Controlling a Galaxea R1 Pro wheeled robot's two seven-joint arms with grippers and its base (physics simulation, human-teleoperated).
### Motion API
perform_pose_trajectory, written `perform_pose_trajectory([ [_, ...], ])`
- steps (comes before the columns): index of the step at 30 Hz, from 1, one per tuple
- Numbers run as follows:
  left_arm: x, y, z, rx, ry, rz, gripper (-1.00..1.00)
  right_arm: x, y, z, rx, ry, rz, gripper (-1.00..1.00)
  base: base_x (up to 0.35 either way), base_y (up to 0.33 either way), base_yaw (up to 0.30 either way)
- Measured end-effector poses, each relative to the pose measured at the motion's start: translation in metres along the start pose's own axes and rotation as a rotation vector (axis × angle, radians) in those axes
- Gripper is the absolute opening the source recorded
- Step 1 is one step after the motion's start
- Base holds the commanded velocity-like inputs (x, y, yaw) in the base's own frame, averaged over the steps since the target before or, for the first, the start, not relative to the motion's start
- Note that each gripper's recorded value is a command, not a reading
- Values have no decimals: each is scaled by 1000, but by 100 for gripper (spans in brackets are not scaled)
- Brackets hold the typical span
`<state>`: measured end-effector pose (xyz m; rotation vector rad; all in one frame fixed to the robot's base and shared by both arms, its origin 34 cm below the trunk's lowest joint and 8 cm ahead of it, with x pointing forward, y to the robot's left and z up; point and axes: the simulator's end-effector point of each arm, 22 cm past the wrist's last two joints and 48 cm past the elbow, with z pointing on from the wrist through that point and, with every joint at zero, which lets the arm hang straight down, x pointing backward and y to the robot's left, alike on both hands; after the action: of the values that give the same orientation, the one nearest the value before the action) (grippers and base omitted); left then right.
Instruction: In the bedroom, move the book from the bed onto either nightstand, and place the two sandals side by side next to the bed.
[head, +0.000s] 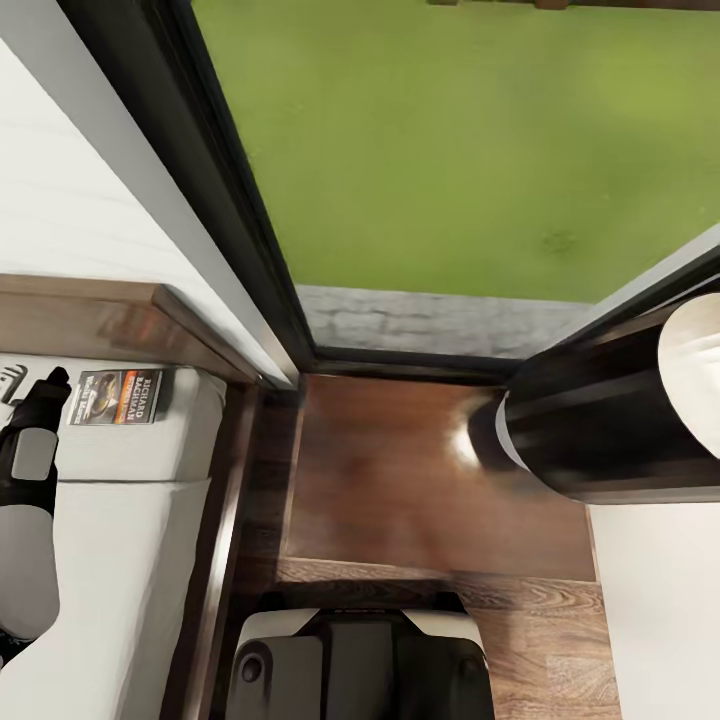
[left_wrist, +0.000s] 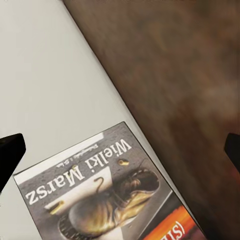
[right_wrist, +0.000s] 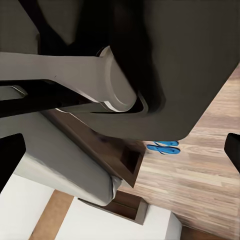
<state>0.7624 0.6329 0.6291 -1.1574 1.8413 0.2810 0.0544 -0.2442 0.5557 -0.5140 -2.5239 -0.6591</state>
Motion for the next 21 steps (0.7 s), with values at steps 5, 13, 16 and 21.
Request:
perform_pose_trajectory([
  [5,1,3,0,-5,2,-2,100,0,0,0,0,0,0,100,0,0,0],
  [13,0,4,0,-7,0,-2,100,0,0,0,0,0,0,100,0,0,0],
  [16,-3,5,1,-8,-3,0,100,0,0,0,2,-2,-2,100,0,0,0],
  [21,-2,5,1,-7,-3,2,100,-2,-1,0,2,-9,-8,100,0,0,0],
])
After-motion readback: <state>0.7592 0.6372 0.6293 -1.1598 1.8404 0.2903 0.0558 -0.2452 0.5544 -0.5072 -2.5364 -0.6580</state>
